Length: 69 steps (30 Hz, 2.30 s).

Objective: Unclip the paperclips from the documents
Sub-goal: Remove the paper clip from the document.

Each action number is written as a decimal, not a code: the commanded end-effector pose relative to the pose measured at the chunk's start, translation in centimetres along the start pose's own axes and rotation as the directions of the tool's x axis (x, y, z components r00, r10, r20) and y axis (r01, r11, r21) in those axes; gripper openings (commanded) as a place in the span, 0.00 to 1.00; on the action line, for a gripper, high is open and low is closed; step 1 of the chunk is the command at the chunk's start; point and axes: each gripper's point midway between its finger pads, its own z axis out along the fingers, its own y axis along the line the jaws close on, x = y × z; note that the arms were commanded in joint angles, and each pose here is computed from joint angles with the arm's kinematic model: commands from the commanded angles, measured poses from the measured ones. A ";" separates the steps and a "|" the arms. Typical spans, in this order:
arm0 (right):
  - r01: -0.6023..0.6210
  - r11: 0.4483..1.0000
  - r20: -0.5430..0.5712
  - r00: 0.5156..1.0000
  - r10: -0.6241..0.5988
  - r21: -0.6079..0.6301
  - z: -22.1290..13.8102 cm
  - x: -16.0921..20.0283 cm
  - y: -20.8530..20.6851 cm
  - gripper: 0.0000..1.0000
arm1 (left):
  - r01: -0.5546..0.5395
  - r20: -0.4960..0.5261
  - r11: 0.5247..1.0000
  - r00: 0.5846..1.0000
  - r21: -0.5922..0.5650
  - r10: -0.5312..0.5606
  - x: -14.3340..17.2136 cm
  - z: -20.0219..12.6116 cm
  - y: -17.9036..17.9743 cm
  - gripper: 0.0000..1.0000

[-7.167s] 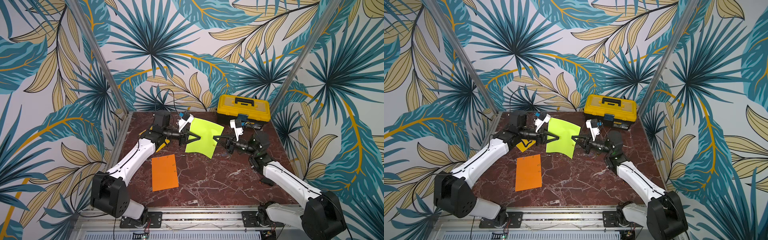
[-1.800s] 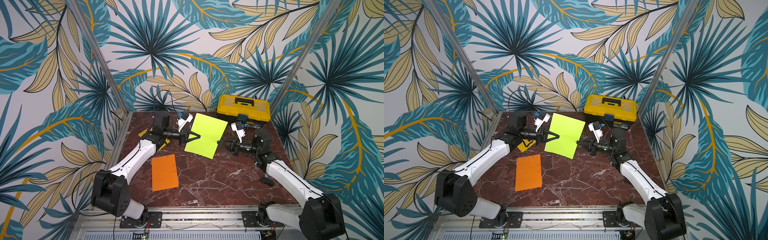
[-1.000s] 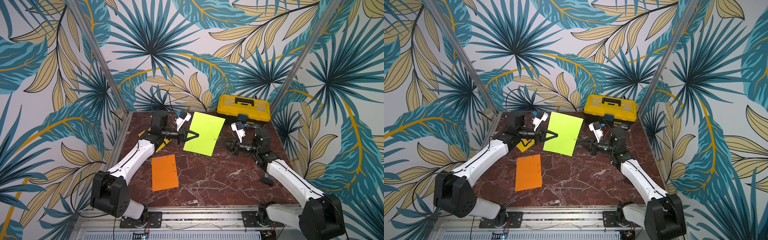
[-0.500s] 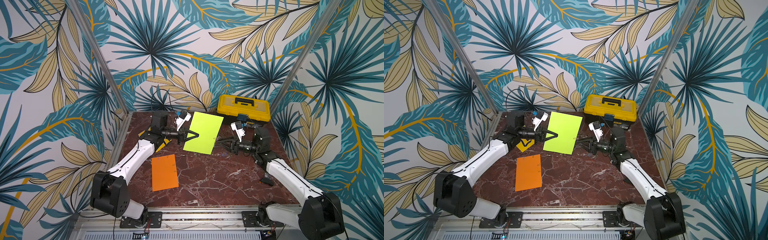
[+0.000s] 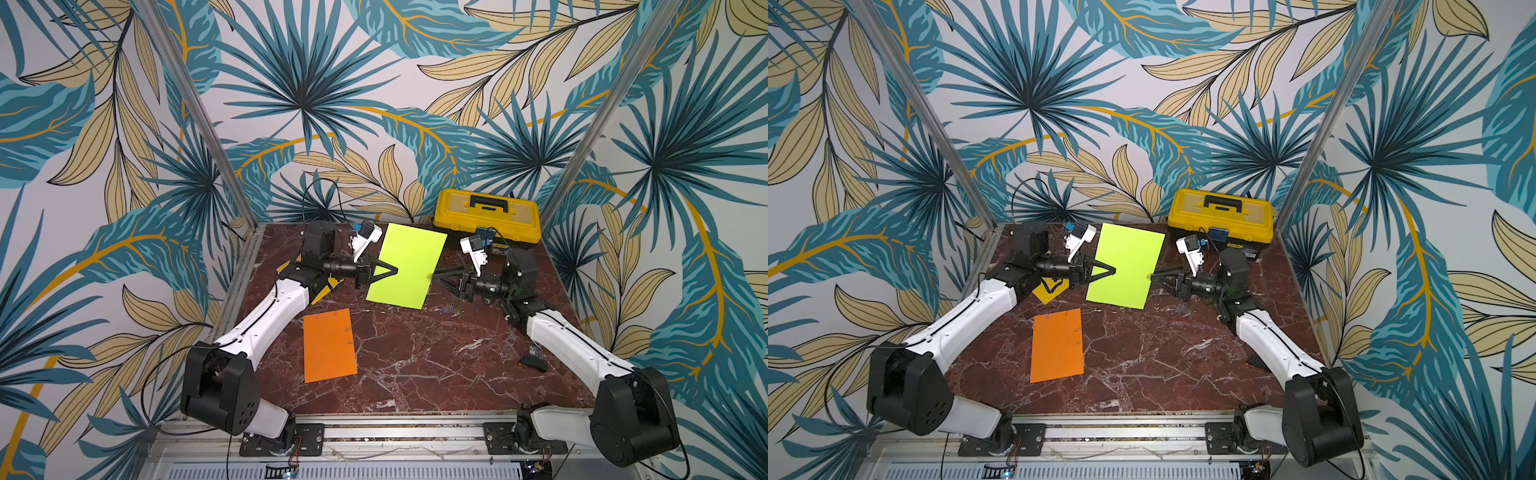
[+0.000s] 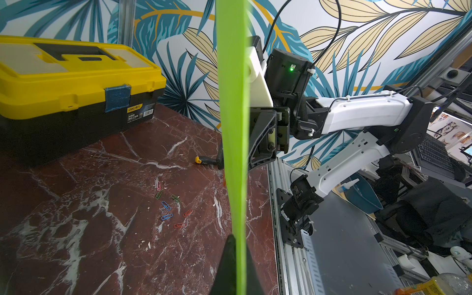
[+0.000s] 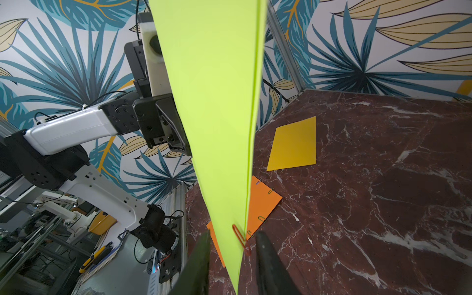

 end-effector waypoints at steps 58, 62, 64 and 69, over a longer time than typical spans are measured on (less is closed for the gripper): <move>0.023 0.999 -0.049 0.999 -0.021 0.039 -0.7 1.1 0.3 0.01 | -0.050 0.027 0.998 0.998 -0.027 0.051 -0.9 -1.1 -0.4 0.00; 0.025 0.999 -0.044 0.999 -0.023 0.048 -0.8 0.9 0.2 0.01 | -0.051 0.026 0.998 0.998 -0.026 0.051 -0.9 -1.1 -0.4 0.00; 0.026 0.998 -0.041 0.999 -0.024 0.051 -0.8 0.8 0.2 0.01 | -0.051 0.026 0.998 0.998 -0.026 0.052 -0.9 -1.1 -0.4 0.00; 0.028 0.998 -0.038 0.999 -0.026 0.056 -0.9 0.7 0.2 0.01 | -0.052 0.027 0.998 0.998 -0.027 0.053 -1.0 -1.1 -0.4 0.00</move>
